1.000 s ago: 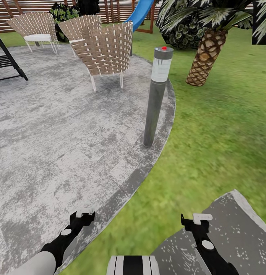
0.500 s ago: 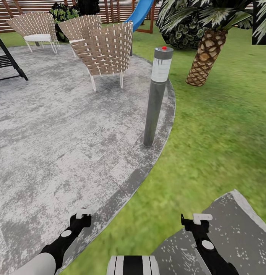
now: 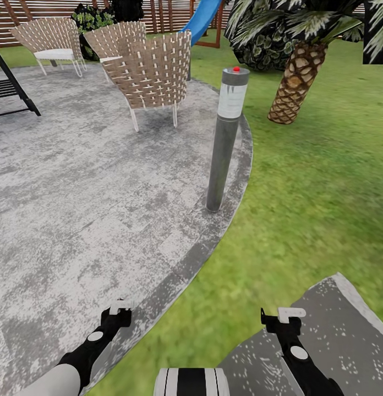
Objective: Pick up the pesticide atomizer in the garden and spray insectifuge to fully cover both potted plants in the garden.
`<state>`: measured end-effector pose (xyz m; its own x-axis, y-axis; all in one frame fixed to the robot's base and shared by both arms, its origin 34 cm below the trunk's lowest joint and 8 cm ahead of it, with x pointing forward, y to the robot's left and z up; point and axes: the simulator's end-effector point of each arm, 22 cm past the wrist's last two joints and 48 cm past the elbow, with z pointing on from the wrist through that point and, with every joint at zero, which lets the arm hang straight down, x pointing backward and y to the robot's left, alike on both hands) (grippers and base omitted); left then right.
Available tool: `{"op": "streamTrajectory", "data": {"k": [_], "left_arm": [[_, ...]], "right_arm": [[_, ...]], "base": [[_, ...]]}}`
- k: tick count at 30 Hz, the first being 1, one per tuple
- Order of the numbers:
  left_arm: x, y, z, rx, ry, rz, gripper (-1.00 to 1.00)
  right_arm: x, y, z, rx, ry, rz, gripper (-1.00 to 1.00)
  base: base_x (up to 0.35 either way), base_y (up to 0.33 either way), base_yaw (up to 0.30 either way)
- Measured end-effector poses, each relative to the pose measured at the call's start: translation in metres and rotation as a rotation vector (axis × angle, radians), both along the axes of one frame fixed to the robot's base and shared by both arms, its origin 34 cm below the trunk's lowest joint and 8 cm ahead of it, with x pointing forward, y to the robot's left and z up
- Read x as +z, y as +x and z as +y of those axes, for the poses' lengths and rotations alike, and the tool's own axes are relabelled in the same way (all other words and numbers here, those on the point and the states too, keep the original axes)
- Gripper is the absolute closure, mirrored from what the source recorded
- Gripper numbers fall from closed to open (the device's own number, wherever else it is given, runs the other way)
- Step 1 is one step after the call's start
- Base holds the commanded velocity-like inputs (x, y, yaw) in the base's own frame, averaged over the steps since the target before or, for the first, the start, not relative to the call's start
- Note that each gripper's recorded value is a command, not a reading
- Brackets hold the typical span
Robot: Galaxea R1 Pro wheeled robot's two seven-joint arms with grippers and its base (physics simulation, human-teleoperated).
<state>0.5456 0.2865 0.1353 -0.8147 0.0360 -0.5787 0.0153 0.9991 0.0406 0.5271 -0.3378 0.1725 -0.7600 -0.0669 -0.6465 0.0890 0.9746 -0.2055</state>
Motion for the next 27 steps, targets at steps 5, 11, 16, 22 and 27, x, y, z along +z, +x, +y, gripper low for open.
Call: {"op": "streamTrajectory", "data": {"k": [5,11,16,22,27], "left_arm": [[0.002,0.001,0.000,-0.001,0.000,-0.004,1.00],[0.002,0.001,0.000,-0.001,0.000,-0.003,1.00],[0.010,0.006,-0.001,-0.002,0.000,-0.019,1.00],[0.022,0.015,-0.002,-0.002,-0.002,-0.044,1.00],[0.032,0.022,-0.003,-0.002,-0.004,-0.064,1.00]], "right_arm": [[0.002,0.001,0.000,0.000,0.000,-0.004,-1.00],[0.002,0.001,0.000,0.000,0.000,-0.004,-1.00],[0.010,0.007,0.000,0.000,0.000,-0.020,-1.00],[0.022,0.015,0.000,0.000,0.000,-0.048,-1.00],[0.032,0.021,0.000,0.000,0.000,-0.070,-1.00]], "base": [[0.000,0.000,0.000],[0.000,0.000,0.000],[0.000,0.000,0.000],[0.000,0.000,0.000],[0.000,0.000,0.000]]}}
